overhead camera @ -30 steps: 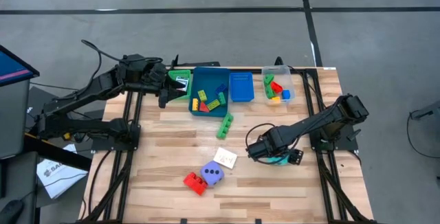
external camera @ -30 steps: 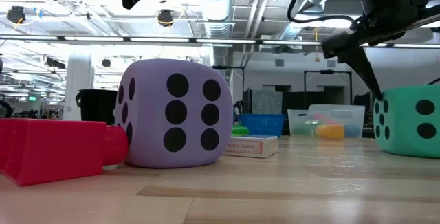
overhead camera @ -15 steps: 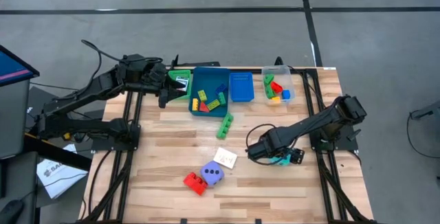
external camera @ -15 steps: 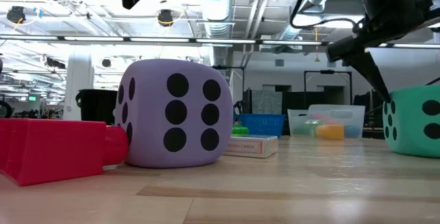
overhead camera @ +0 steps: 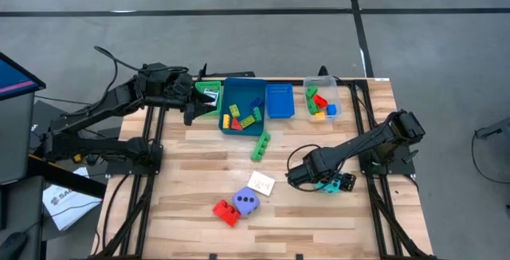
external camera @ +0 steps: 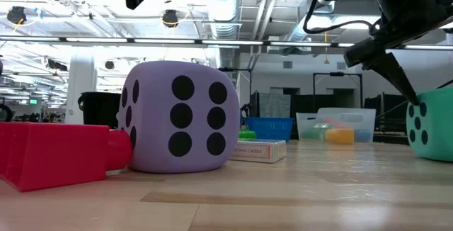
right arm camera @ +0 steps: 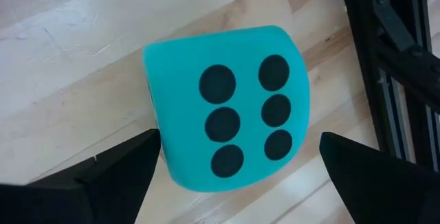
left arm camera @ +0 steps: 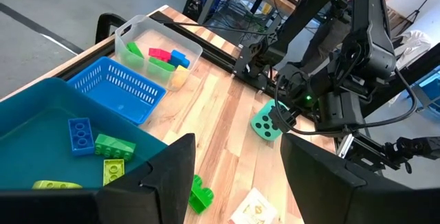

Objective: Pick & Place Toys
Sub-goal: Put the blue dice into the blue bin

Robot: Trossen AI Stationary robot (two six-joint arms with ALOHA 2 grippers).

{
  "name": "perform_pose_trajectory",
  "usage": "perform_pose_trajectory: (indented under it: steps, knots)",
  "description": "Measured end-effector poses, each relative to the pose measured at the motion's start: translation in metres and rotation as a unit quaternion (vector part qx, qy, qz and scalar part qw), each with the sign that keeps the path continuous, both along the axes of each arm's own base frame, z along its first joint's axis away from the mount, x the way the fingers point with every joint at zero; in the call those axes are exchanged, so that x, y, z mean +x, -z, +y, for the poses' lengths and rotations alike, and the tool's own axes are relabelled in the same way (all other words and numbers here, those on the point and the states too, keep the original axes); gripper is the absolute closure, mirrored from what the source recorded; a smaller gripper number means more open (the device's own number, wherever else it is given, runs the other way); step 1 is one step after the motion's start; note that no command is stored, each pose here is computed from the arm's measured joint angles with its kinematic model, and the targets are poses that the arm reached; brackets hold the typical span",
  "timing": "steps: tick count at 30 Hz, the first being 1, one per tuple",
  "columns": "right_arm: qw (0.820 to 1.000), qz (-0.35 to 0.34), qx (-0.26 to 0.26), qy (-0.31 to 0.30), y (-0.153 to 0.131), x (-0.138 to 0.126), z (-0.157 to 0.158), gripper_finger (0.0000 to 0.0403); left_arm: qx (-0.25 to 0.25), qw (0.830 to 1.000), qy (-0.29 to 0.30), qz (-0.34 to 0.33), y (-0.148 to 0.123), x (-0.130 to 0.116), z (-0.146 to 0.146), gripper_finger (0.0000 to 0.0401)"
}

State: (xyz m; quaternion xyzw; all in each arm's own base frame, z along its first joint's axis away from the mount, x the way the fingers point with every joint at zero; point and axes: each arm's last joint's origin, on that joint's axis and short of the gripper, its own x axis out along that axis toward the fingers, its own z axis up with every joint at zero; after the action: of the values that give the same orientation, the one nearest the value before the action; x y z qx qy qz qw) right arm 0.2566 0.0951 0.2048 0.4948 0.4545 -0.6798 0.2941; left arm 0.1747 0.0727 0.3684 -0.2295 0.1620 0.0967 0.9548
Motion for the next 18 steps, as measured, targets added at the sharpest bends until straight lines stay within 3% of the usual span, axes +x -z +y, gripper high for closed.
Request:
perform_pose_trajectory:
  steps: [13, 18]
  knots:
    - [1.000, -0.019, 0.012, -0.015, 0.009, 0.001, 0.001, 0.0007, 0.000, 1.000, 0.000, 0.000, 0.000, 0.000, 0.000, 0.0193]
    - [0.999, -0.012, 0.041, 0.000, 0.019, -0.002, 0.002, 0.0007, 0.000, 1.000, 0.000, 0.001, 0.000, 0.000, 0.000, 0.0193]
